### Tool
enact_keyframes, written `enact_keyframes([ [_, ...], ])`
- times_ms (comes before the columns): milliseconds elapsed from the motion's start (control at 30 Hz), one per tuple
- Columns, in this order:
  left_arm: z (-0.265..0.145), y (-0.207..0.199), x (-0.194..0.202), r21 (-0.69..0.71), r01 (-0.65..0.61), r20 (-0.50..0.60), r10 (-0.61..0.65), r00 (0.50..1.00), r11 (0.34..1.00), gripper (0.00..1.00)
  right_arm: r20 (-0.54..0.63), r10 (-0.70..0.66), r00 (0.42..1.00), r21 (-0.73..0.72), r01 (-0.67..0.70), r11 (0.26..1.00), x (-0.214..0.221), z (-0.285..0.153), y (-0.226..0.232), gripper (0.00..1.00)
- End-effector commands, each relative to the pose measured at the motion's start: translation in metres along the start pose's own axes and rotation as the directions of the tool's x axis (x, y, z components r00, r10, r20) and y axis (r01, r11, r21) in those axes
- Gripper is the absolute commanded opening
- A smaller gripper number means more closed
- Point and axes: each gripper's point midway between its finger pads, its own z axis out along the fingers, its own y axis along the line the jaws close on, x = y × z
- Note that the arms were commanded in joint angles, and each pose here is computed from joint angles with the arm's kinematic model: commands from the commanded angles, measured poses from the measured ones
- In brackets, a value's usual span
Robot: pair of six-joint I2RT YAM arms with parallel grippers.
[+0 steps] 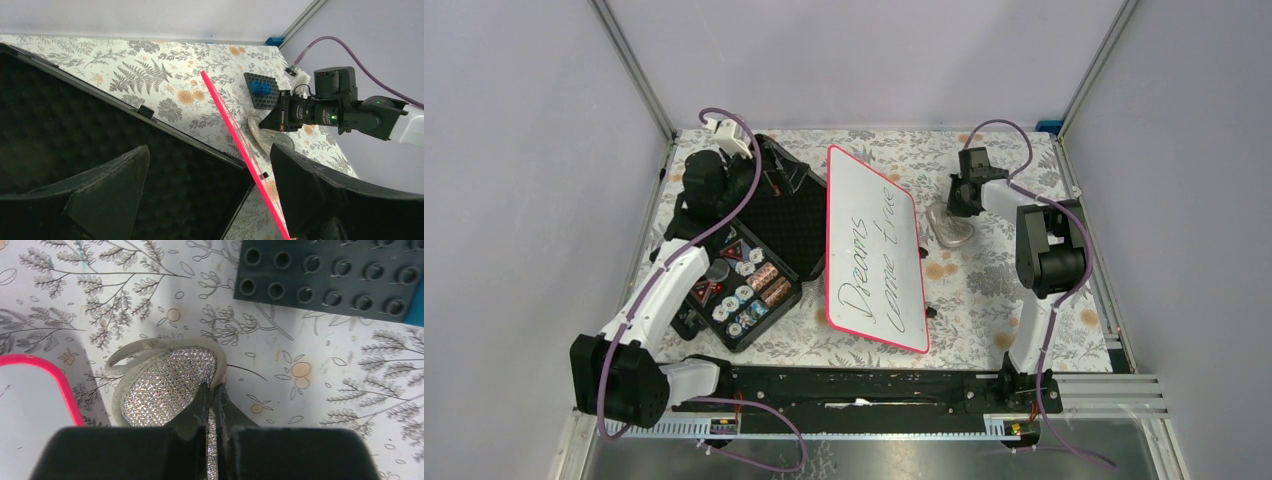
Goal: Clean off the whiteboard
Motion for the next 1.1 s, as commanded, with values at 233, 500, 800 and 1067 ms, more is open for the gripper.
enact_keyframes([
  [233,0.004,-0.015,-0.019,0.049,0.006,0.033,-0.007,0.999,0.999,0.99,0.198,0.013,0.980,0.099,-0.034,0.994,-0.026,-0.053,-0.024,0.00],
  [500,0.012,-0.014,-0.008,0.051,0.054,-0.032,-0.053,0.998,0.997,0.99,0.336,0.123,0.934,-0.030,-0.120,0.992,-0.041,-0.081,-0.020,0.00],
  [800,0.030,-0.039,0.026,0.140,0.153,-0.195,-0.124,0.973,0.978,0.90,0.344,0.222,0.912,-0.351,-0.095,0.932,-0.044,-0.125,0.028,0.00],
  [1067,0.023,-0.049,0.039,-0.029,-0.091,-0.222,0.083,0.972,0.995,0.90,0.190,0.257,0.948,-0.691,-0.057,0.720,-0.017,-0.163,0.094,0.00],
])
